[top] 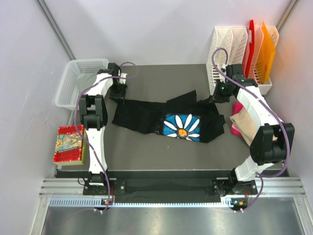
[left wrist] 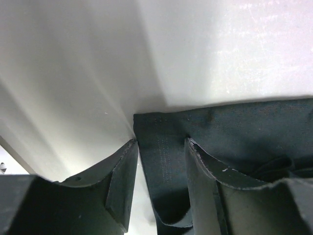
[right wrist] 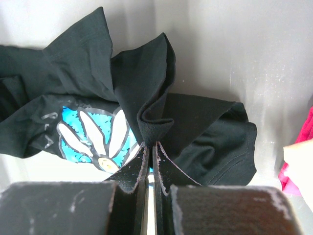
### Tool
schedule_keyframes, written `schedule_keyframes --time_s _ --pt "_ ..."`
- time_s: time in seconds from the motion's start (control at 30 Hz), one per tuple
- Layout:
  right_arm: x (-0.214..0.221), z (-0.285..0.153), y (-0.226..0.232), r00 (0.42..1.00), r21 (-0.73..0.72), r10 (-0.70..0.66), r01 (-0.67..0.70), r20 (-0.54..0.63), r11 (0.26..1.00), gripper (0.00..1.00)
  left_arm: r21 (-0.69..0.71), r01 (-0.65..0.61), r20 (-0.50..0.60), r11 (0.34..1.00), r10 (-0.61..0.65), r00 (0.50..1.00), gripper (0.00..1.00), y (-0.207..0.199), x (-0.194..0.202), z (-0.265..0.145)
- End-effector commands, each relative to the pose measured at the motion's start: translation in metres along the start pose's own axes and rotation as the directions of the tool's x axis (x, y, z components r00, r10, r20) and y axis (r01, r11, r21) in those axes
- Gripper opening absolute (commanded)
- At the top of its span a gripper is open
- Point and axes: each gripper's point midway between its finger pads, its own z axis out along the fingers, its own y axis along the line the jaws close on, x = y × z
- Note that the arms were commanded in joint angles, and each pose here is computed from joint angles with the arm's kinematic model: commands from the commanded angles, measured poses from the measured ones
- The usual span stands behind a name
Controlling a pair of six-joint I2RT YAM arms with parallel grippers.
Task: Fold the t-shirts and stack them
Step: Flatten out the tshirt
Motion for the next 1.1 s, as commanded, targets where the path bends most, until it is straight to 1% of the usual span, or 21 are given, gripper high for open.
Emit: schedule_keyframes --time_s 0.0,0.03,0.07,0.17,0.27,0.37,0.47,0.5,0.57,0.6,0.67,0.7,0.73,0.77,0.87,0.9,0.93,0.97,1.0,1.03,1.07 --pt "-0.011 -0.02 0.008 0.998 -0.033 -0.027 0.029 0.065 0.999 0.0 0.004 -0.003 0.022 1.0 0.003 1.0 0.46 0.002 -0.009 0.012" --pt "-0.013 -0.02 0.009 0.997 -0.036 -0.027 0.03 0.069 0.999 0.0 0.012 -0.002 0.02 1.0 0.001 1.0 0.42 0.0 -0.008 0.014" --pt "-0.014 -0.021 0.01 0.997 -0.038 -0.028 0.031 0.073 0.999 0.0 0.019 -0.005 0.026 1.0 0.005 1.0 0.26 -0.001 -0.009 0.013" --pt "-0.021 -0.024 0.014 0.996 -0.047 -0.029 0.033 0.086 0.998 0.0 0.051 -0.001 0.045 0.999 -0.002 0.999 0.0 -0.008 -0.015 0.008" --pt "-0.029 -0.028 0.018 0.994 -0.057 -0.03 0.036 0.101 0.998 0.0 0.101 0.001 0.079 0.995 -0.009 0.997 0.0 -0.018 -0.025 -0.01" --pt "-0.038 -0.033 0.024 0.992 -0.07 -0.036 0.044 0.122 0.997 0.0 0.131 -0.017 0.147 0.991 -0.003 0.989 0.0 -0.025 -0.043 -0.045" --pt "-0.053 -0.047 0.033 0.985 -0.092 -0.042 0.058 0.168 0.994 0.0 0.165 -0.047 0.244 0.985 0.005 0.97 0.0 -0.036 -0.063 -0.096" --pt "-0.055 -0.051 0.036 0.984 -0.101 -0.046 0.064 0.172 0.993 0.0 0.165 -0.063 0.313 0.984 0.009 0.95 0.0 -0.039 -0.075 -0.129" --pt "-0.07 -0.071 0.048 0.974 -0.126 -0.051 0.08 0.221 0.989 0.0 0.183 -0.081 0.365 0.98 0.009 0.931 0.0 -0.047 -0.081 -0.162" --pt "-0.075 -0.079 0.053 0.969 -0.141 -0.052 0.089 0.242 0.986 0.0 0.172 -0.104 0.432 0.98 0.02 0.902 0.0 -0.05 -0.087 -0.195" --pt "-0.09 -0.108 0.066 0.947 -0.172 -0.054 0.114 0.316 0.979 0.0 0.146 -0.118 0.497 0.982 0.03 0.867 0.0 -0.05 -0.091 -0.228" --pt "-0.093 -0.12 0.073 0.938 -0.194 -0.058 0.13 0.341 0.972 0.0 0.119 -0.13 0.553 0.984 0.043 0.832 0.0 -0.05 -0.091 -0.259" --pt "-0.099 -0.144 0.084 0.917 -0.216 -0.065 0.161 0.394 0.963 0.0 0.099 -0.136 0.581 0.986 0.054 0.812 0.0 -0.049 -0.091 -0.275" --pt "-0.101 -0.157 0.09 0.903 -0.231 -0.069 0.181 0.423 0.956 0.0 0.066 -0.154 0.633 0.986 0.078 0.77 0.0 -0.051 -0.089 -0.305" --pt "-0.098 -0.209 0.118 0.851 -0.331 -0.07 0.277 0.52 0.902 0.0 -0.03 -0.169 0.704 0.985 0.141 0.696 0.0 -0.045 -0.084 -0.35" --pt "-0.092 -0.221 0.127 0.843 -0.368 -0.069 0.305 0.534 0.878 0.0 -0.067 -0.169 0.735 0.983 0.163 0.659 0.0 -0.045 -0.073 -0.375" --pt "-0.084 -0.24 0.131 0.824 -0.381 -0.062 0.325 0.563 0.866 0.0 -0.089 -0.173 0.75 0.981 0.181 0.636 0.0 -0.046 -0.068 -0.387" --pt "-0.079 -0.249 0.136 0.814 -0.386 -0.069 0.345 0.577 0.855 0.0 -0.131 -0.181 0.789 0.975 0.213 0.577 0.0 -0.048 -0.055 -0.419" --pt "-0.076 -0.259 0.135 0.799 -0.372 -0.07 0.354 0.597 0.858 0.0 -0.148 -0.18 0.797 0.972 0.225 0.561 0.0 -0.048 -0.051 -0.425" --pt "-0.068 -0.283 0.137 0.766 -0.364 -0.067 0.379 0.64 0.851 0.0 -0.168 -0.173 0.807 0.97 0.237 0.541 0.0 -0.047 -0.045 -0.435" --pt "-0.064 -0.296 0.138 0.748 -0.359 -0.064 0.39 0.661 0.848 0.0 -0.195 -0.165 0.826 0.967 0.252 0.505 0.0 -0.048 -0.034 -0.456"
